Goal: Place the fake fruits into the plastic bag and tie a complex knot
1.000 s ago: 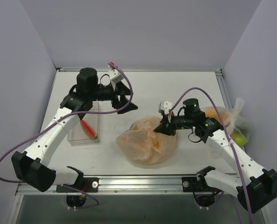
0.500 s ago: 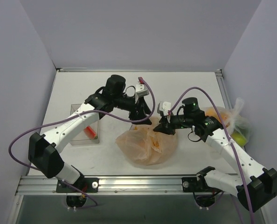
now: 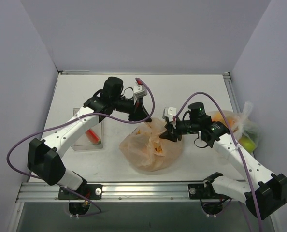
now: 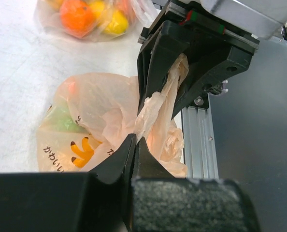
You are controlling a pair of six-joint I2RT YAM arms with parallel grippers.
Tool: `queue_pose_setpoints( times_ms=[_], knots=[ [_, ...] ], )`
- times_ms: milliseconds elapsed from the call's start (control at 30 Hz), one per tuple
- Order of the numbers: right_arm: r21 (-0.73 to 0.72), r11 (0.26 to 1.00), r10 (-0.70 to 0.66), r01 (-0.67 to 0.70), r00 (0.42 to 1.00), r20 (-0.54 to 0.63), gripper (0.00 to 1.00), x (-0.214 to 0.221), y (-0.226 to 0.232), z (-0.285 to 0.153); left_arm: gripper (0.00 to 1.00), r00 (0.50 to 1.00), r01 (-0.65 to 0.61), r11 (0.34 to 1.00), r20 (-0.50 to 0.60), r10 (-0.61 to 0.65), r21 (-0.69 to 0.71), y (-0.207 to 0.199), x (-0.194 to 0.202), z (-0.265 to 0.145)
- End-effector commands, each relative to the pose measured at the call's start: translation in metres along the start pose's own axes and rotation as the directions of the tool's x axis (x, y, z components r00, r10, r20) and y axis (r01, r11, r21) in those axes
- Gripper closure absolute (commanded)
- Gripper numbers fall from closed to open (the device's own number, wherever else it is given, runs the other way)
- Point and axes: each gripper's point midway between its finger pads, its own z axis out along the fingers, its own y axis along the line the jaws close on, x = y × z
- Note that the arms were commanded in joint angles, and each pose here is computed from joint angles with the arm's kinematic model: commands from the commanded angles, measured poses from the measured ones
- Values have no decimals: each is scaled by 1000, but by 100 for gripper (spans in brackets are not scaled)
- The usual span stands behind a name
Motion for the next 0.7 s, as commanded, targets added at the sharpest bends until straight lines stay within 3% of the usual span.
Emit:
queue_pose_setpoints(
  times_ms=[0, 133, 333, 400, 533, 667],
  knots=[
    [22, 999, 26, -25, 1000, -13, 74, 9, -7, 0, 100, 993, -93, 996, 70, 92, 16, -13, -24, -17],
    [35, 999, 38, -38, 999, -2, 72, 8, -17, 0, 100, 992, -109, 994, 74, 106, 31, -17, -23, -19],
    [36, 997, 72, -73, 997, 35, 54, 8, -25, 10, 100, 991, -116, 984, 82, 106, 134, -37, -18, -21],
    [37, 995, 90, -91, 995, 43, 54, 10, -27, 15, 100, 991, -119, 974, 91, 103, 194, -49, -16, -23],
    [63, 990, 124, -129, 989, 79, 68, 11, -36, 23, 100, 993, -106, 964, 83, 88, 245, -67, -5, -23],
    [91, 977, 187, -195, 979, 84, 94, 15, -39, 27, 100, 1000, -26, 966, 7, 25, 258, -78, 35, -11]
  ],
)
